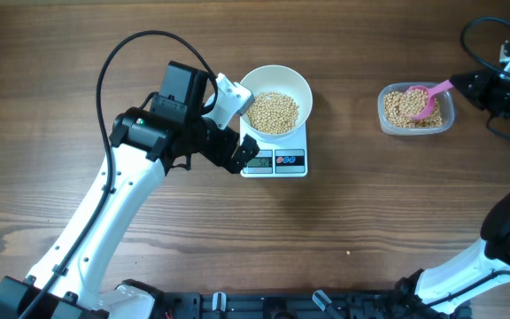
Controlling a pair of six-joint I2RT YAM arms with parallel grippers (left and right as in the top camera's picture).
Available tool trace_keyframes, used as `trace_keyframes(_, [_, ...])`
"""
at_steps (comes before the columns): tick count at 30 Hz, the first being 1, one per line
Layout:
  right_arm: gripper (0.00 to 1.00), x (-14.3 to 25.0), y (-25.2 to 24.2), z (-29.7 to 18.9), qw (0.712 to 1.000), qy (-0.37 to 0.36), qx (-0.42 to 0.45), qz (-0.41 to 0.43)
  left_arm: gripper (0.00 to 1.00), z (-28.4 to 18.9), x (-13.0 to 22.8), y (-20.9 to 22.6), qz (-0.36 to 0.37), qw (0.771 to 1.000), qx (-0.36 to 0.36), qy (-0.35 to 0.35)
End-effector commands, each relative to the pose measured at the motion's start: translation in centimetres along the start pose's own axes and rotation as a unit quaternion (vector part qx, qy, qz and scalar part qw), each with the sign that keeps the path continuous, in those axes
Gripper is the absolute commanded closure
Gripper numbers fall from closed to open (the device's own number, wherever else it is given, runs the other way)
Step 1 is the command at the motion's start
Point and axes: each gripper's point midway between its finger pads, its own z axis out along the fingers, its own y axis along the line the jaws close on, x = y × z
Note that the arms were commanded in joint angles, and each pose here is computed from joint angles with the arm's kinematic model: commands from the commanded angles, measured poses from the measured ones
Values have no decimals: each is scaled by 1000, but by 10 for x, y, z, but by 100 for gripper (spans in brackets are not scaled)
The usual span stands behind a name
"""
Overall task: Scoop item into bowl and weigh 150g on scale
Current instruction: 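Dip the pink scoop into the soybeans and lift a scoopful, then carry the filled scoop with the right gripper over the white bowl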
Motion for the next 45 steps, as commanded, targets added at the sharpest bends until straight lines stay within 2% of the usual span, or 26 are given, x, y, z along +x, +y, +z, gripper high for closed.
trace_keyframes(1, [96,-2,0,-1,999,-4,-29,14,0,-4,-5,-3,11,1000,6,-9])
trace_keyframes(10, [96,-6,-2,-10,999,-15,-48,20,0,-4,-5,-3,11,1000,6,-9])
trace_keyframes(19, [96,-9,19,-13,993,-17,-110,27,0,-4,-5,-3,11,1000,6,-9])
trace_keyframes(35, [96,-12,27,-15,991,-22,-132,20,0,-4,-5,-3,11,1000,6,-9])
trace_keyframes(41, [96,-20,54,-21,985,-31,-169,2,0,-4,-5,-3,11,1000,6,-9])
trace_keyframes(45, [96,-23,100,-16,979,-28,-200,-33,0,-4,-5,-3,11,1000,6,-9])
